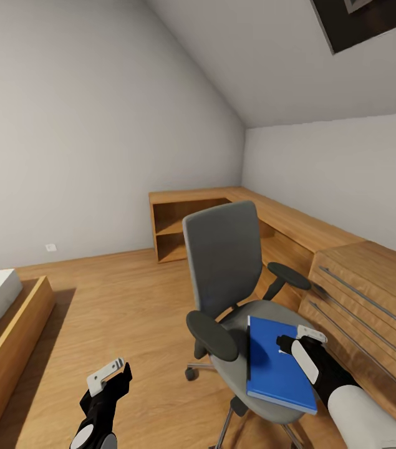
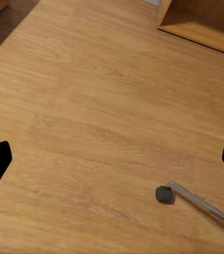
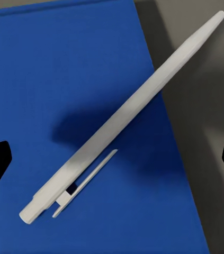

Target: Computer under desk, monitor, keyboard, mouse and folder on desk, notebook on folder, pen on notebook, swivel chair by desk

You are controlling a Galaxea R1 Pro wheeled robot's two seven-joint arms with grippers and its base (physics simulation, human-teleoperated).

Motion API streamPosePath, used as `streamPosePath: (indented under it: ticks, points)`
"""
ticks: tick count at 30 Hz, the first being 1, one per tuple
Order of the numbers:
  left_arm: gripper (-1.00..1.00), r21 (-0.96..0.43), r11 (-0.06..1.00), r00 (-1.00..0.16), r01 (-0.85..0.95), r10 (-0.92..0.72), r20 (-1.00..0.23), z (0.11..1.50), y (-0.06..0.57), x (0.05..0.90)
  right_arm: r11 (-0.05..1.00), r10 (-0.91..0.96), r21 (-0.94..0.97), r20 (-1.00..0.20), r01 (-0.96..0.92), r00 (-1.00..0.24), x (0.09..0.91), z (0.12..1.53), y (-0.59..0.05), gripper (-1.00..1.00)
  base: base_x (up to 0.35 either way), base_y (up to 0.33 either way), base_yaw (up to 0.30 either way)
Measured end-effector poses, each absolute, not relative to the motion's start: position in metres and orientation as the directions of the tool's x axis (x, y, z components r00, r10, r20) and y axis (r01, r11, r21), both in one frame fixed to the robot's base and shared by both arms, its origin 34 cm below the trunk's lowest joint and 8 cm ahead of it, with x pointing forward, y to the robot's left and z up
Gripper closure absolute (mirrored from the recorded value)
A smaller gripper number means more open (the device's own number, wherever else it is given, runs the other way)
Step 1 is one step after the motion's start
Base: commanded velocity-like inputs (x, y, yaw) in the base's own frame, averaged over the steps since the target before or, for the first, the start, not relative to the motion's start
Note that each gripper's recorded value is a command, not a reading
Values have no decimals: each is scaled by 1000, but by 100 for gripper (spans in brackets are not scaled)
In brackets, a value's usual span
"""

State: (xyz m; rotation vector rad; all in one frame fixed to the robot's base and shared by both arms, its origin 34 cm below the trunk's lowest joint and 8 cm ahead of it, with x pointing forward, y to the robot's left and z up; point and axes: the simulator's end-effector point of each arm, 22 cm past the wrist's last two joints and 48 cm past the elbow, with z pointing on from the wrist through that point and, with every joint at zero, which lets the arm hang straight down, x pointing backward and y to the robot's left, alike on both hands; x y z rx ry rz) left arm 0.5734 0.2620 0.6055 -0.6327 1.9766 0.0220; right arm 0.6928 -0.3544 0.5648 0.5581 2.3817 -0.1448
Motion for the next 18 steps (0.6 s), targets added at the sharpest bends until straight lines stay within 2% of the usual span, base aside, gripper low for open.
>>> streamPosePath:
  ticks: [18]
  points:
    - [-100, -240, 863, -363, -444, -418, -833, 596, 262, 570, 902, 354, 44, -643, 429, -679, 693, 565, -354, -100, 0, 0, 0]
